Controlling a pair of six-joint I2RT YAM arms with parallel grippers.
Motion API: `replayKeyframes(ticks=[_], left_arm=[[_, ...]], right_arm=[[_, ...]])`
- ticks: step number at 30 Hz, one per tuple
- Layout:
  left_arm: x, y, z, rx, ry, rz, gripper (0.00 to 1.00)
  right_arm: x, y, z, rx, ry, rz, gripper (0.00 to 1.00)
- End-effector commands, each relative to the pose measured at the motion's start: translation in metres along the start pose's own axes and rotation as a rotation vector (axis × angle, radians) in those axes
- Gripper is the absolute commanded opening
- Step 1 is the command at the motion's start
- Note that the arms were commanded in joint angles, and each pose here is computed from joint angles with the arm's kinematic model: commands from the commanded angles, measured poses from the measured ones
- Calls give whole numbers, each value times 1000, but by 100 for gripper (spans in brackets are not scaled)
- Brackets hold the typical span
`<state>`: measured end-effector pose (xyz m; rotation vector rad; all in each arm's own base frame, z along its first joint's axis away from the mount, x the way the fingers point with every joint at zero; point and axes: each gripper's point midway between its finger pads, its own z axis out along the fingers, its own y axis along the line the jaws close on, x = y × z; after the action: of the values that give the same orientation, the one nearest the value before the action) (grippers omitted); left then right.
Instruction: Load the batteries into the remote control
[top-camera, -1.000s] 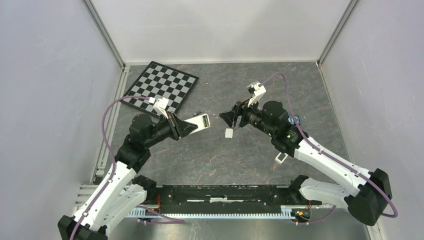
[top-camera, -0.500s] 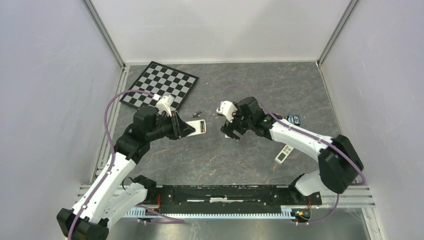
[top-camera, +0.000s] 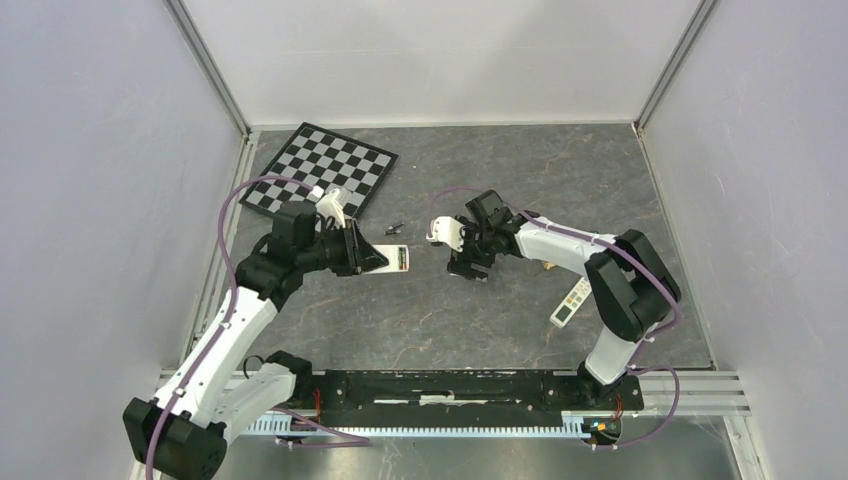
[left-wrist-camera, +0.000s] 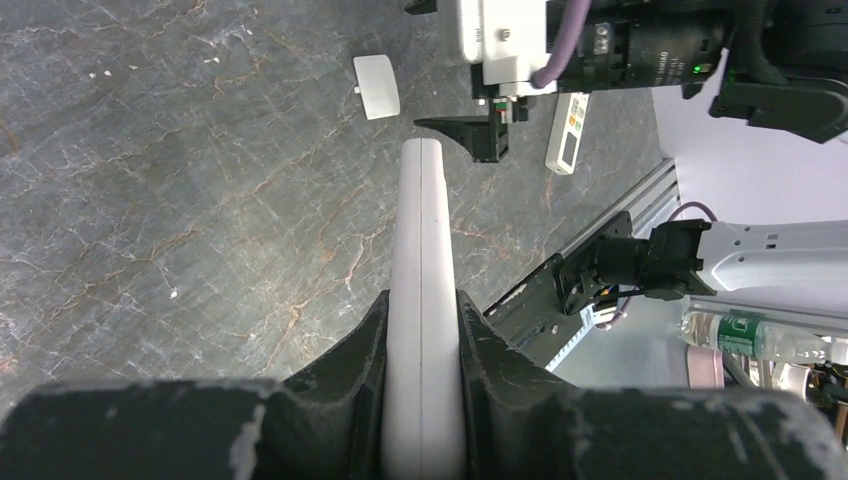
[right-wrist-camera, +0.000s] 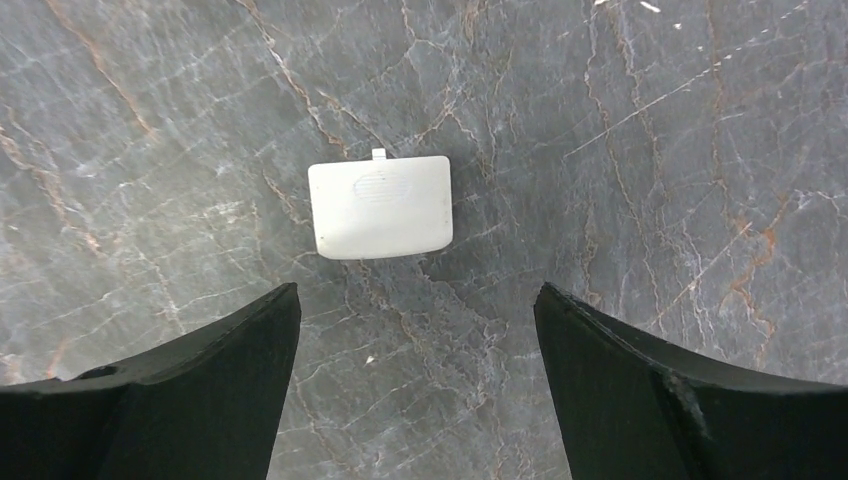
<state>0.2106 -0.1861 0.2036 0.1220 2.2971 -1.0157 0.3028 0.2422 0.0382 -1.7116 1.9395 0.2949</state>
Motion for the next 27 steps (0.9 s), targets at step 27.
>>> replayKeyframes(ticks=[27], left_arm=[[-22,-5,0,38,-63,10,2]], right_arm=[[13,-1,32,-87,58,-34,73]])
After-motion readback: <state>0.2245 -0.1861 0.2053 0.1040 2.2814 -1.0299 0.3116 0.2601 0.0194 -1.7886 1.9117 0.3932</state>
